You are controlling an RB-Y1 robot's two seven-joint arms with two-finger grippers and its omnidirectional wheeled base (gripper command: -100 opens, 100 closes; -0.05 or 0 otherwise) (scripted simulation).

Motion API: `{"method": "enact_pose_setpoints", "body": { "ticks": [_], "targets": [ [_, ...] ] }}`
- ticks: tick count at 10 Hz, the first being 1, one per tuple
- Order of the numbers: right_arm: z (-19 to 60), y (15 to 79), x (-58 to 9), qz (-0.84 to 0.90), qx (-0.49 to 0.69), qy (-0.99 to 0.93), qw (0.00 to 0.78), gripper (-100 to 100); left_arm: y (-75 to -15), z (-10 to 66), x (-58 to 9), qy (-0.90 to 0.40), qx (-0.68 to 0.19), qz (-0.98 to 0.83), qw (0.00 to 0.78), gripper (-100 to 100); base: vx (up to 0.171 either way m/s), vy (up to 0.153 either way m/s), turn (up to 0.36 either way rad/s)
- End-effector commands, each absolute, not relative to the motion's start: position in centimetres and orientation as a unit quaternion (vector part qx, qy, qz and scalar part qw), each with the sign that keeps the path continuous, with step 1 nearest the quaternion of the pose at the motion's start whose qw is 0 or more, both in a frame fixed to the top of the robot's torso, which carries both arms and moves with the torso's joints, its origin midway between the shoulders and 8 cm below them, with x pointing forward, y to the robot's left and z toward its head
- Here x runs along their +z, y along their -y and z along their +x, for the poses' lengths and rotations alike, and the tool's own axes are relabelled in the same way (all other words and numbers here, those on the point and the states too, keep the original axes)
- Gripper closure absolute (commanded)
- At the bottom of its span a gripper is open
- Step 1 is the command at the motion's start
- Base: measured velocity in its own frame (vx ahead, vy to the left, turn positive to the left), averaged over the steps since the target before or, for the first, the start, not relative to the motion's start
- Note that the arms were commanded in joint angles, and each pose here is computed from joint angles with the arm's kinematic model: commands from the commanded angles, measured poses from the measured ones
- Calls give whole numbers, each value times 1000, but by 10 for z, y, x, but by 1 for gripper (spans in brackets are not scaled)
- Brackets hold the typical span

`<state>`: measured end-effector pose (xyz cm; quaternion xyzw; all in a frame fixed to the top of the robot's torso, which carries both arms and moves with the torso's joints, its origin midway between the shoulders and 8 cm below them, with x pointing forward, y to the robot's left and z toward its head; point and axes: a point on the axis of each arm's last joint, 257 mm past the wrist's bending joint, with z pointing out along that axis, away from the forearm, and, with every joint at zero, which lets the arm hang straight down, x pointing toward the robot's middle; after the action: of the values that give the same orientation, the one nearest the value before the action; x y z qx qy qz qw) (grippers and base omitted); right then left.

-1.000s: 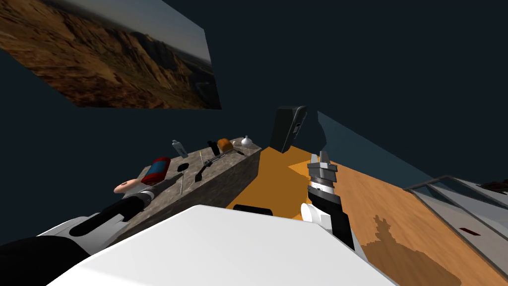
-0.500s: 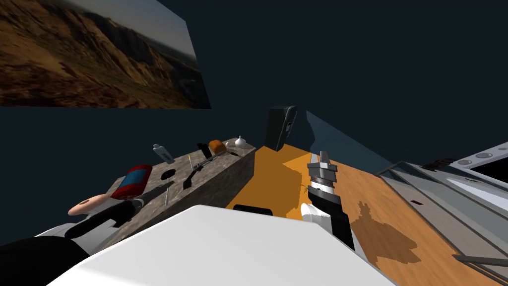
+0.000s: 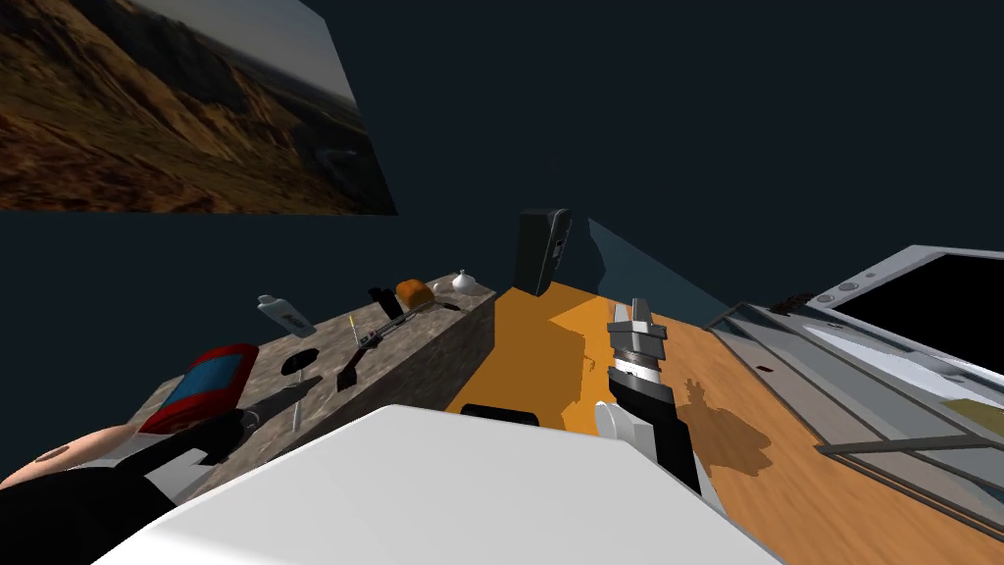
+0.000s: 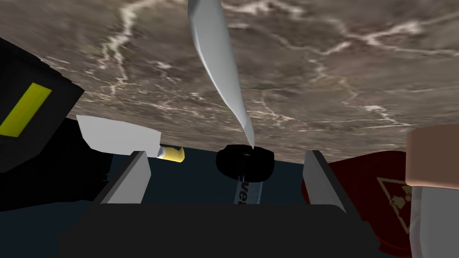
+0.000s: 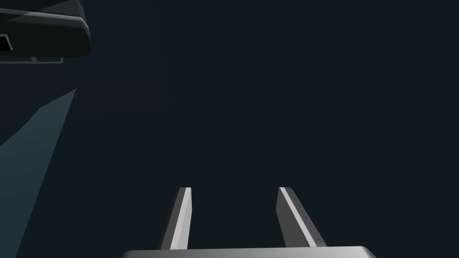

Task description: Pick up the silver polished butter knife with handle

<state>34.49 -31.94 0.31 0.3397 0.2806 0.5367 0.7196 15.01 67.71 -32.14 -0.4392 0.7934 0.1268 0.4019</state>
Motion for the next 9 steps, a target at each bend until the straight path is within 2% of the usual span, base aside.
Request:
{"method": "enact_pose_setpoints", "body": {
  "ticks": [1, 6, 8, 9],
  "targets": [
    [345, 319, 3, 340, 537, -281, 720, 0, -682, 142, -325, -793, 137, -448, 390, -100, 8, -12, -88],
    [345, 319, 3, 340, 537, -281, 720, 0, -712, 80, -340, -784, 196, -492, 324, -100, 13, -23, -164],
    [345, 319, 3, 340, 537, -281, 720, 0, -712, 80, -340, -784, 196, -493, 323, -100, 6, -9, -43],
    [345, 319, 3, 340, 537, -281, 720, 0, -712, 79, -340, -783, 198, -494, 321, 0, 0, 0, 0]
  ]
}}
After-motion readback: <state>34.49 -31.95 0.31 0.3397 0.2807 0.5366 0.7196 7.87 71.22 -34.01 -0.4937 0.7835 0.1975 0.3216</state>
